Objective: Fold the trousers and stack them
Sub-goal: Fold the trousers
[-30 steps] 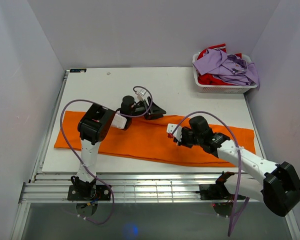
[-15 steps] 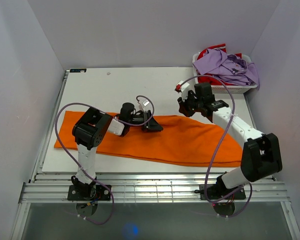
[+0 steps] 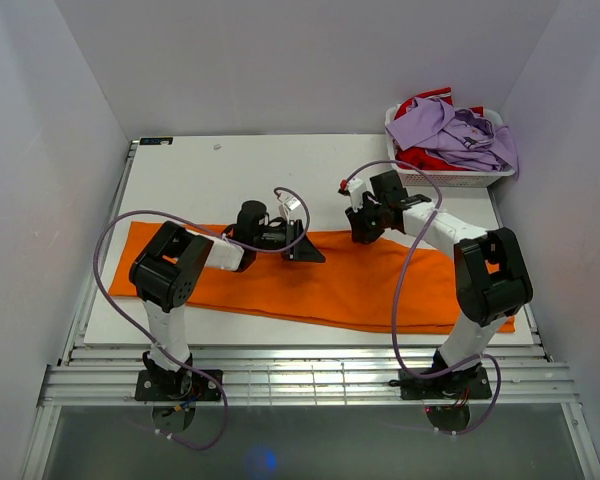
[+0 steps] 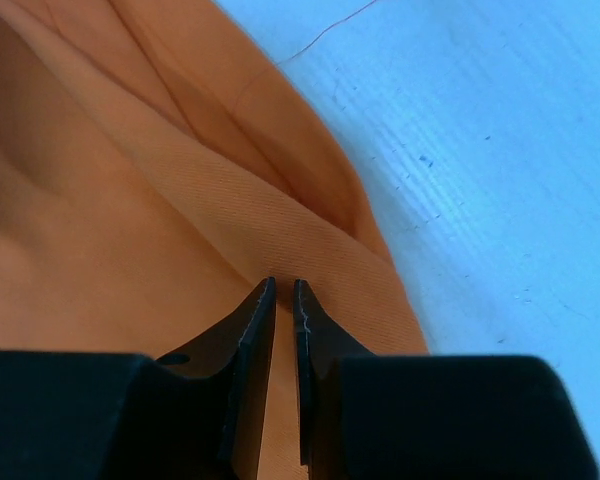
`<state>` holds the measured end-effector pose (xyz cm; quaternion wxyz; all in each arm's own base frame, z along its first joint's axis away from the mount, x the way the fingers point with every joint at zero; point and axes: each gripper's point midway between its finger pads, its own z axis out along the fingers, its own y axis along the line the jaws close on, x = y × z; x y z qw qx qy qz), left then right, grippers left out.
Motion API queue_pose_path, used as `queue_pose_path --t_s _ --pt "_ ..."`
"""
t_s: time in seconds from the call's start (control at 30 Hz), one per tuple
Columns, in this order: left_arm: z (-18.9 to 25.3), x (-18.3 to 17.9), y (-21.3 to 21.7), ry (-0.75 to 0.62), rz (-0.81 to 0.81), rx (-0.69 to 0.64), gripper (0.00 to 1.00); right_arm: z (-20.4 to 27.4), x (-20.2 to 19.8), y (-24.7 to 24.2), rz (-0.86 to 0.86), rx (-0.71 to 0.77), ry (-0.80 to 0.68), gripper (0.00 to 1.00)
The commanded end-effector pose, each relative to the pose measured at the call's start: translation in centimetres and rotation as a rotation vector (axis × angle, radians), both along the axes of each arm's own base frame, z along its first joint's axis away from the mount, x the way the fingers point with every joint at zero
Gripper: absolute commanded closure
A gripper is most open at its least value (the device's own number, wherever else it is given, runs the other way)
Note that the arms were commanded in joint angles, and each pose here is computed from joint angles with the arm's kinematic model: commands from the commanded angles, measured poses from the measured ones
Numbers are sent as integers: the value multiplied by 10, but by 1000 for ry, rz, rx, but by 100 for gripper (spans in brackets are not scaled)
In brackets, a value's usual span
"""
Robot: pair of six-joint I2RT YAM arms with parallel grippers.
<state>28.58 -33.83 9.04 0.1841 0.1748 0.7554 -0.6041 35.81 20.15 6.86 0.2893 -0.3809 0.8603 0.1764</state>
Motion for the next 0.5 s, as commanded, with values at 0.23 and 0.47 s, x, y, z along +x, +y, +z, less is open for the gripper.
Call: queue_pose_path --t_s 0.23,0.47 --pt "67 62 16 -260 106 3 32 -4 -62 11 181 46 34 87" --pt "54 114 8 -284 220 90 31 -11 -85 12 218 68 61 88"
